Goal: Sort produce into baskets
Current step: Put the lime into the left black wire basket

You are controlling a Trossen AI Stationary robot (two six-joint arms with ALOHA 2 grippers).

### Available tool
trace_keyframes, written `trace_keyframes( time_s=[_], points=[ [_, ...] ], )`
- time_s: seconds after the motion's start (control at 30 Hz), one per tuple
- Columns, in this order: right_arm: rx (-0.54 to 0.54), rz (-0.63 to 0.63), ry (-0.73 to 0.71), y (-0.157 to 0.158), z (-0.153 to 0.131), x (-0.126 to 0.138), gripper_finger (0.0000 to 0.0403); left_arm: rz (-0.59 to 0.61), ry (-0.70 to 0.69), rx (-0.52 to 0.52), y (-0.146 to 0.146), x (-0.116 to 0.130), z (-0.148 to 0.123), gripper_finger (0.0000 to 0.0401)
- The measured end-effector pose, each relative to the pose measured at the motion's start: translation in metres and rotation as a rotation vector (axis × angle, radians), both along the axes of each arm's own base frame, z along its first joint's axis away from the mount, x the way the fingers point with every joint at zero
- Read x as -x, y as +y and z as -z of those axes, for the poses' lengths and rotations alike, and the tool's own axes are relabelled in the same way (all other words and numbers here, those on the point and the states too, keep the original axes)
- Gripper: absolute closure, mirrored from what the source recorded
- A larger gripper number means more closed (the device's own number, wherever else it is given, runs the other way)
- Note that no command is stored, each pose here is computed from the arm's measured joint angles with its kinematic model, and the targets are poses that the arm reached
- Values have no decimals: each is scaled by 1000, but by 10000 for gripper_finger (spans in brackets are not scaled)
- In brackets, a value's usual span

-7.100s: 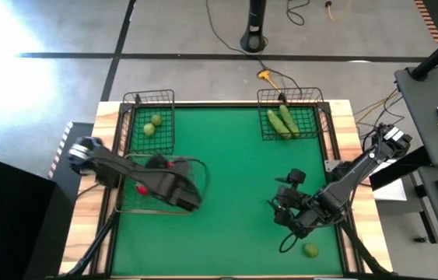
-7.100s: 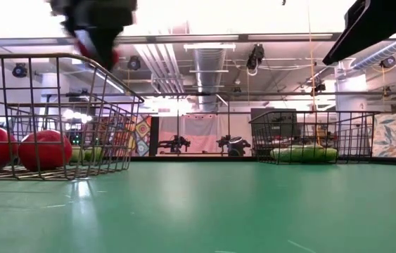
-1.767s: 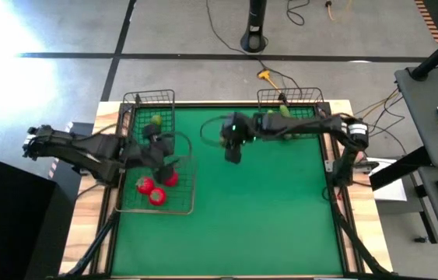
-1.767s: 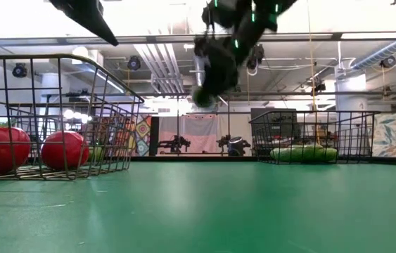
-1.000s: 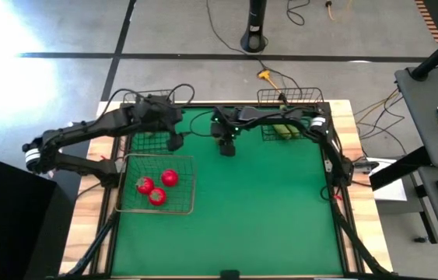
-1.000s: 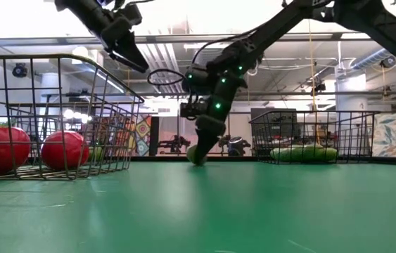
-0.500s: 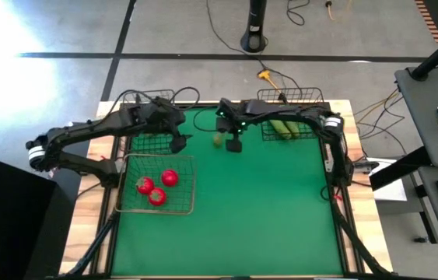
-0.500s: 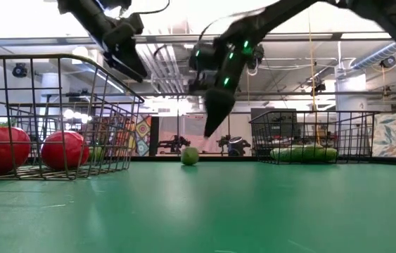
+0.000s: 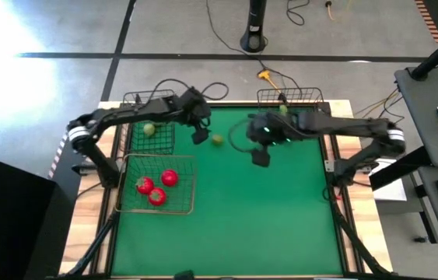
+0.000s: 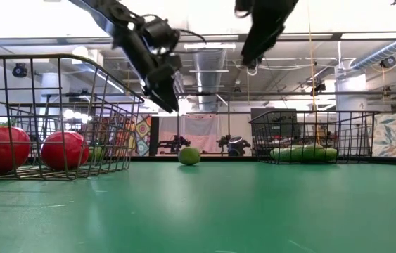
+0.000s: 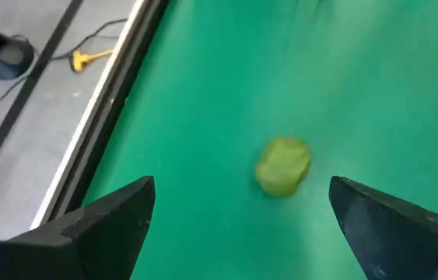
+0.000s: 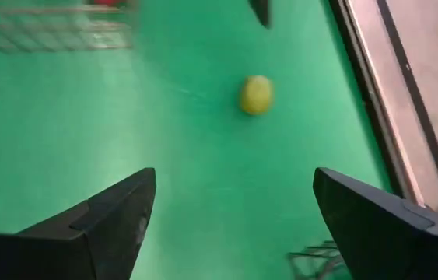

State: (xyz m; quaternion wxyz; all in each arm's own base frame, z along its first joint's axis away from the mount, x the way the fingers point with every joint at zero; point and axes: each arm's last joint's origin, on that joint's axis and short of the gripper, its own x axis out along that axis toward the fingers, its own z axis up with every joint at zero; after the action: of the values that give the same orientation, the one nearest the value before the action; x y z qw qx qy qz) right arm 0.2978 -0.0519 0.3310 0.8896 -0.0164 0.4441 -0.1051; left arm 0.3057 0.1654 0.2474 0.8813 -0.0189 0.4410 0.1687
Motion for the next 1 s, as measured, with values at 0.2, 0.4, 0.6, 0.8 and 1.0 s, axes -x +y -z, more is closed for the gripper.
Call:
trace_keyframes(
  time_s=[0.2,0.4,0.6,0.8,1.0],
  points=[
    [-44,-23,-107,30,11,31,70,148,74,-4,16,-23,28,34],
    [-81,-12,-98,39,37,49,74,184,73,36,37,-33,55,34],
    [-83,-5,-37,39,57,55,76,218,72,85,36,-43,69,34],
    [-72,-20,-28,39,66,54,77,208,72,145,33,-52,83,35],
    [-71,-20,-29,39,67,54,78,139,108,219,31,-52,95,59]
  ],
)
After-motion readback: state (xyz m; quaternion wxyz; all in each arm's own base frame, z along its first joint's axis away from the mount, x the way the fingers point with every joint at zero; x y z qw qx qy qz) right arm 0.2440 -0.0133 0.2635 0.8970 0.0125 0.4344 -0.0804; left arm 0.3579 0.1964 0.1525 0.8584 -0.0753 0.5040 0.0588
